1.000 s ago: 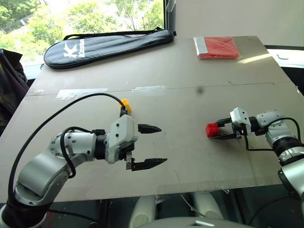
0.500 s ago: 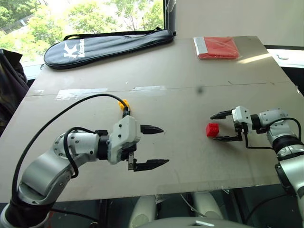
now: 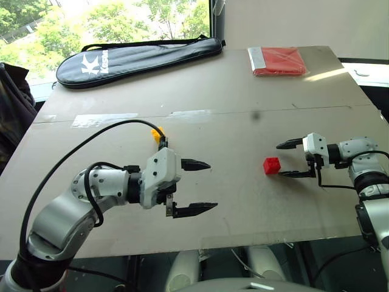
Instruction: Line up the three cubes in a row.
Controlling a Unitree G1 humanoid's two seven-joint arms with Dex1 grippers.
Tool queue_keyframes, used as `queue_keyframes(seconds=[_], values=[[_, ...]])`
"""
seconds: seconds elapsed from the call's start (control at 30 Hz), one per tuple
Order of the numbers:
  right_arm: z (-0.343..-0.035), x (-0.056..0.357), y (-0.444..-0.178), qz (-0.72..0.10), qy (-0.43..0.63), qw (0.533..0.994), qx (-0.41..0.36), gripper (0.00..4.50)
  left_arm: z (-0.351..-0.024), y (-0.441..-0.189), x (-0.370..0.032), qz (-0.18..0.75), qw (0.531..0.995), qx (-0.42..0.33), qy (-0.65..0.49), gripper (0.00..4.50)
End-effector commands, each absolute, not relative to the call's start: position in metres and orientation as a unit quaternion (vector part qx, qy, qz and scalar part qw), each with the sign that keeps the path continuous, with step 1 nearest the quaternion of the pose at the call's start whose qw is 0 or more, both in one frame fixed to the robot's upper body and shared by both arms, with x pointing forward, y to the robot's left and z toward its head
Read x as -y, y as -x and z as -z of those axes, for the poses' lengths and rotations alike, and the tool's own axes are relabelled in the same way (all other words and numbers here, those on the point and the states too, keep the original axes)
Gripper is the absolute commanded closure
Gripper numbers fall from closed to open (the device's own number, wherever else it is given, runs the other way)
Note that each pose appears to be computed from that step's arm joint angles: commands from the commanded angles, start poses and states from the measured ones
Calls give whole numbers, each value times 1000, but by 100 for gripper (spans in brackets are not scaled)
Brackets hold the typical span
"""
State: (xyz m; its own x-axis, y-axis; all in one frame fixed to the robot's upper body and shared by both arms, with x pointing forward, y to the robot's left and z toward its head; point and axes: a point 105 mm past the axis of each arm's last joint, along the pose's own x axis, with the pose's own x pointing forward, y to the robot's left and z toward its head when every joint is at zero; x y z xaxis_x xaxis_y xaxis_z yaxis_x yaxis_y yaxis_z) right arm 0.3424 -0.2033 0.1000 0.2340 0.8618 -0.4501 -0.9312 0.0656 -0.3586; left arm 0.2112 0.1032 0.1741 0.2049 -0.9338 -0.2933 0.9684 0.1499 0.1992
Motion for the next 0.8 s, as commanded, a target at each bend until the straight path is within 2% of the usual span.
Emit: queue_keyframes(seconds=[0.03, 0.2, 0.43, 0.63, 0.8], values=[[-108, 206, -343, -617, 303, 724, -51, 4, -177, -210, -102, 631, 753, -37, -182, 0], [-109, 217, -338, -612, 283, 736, -54, 4, -175, -214, -110, 598, 784, -34, -165, 0], [-131, 227, -324, -596, 178, 783, 3, 4, -167, -231, -137, 435, 895, 13, -100, 0], [-146, 227, -289, -595, 110, 794, 55, 4, -141, -230, -172, 231, 971, 38, -52, 0], [-145, 230, -253, -606, 75, 791, 45, 4, -109, -212, -204, 101, 993, 16, -61, 0]])
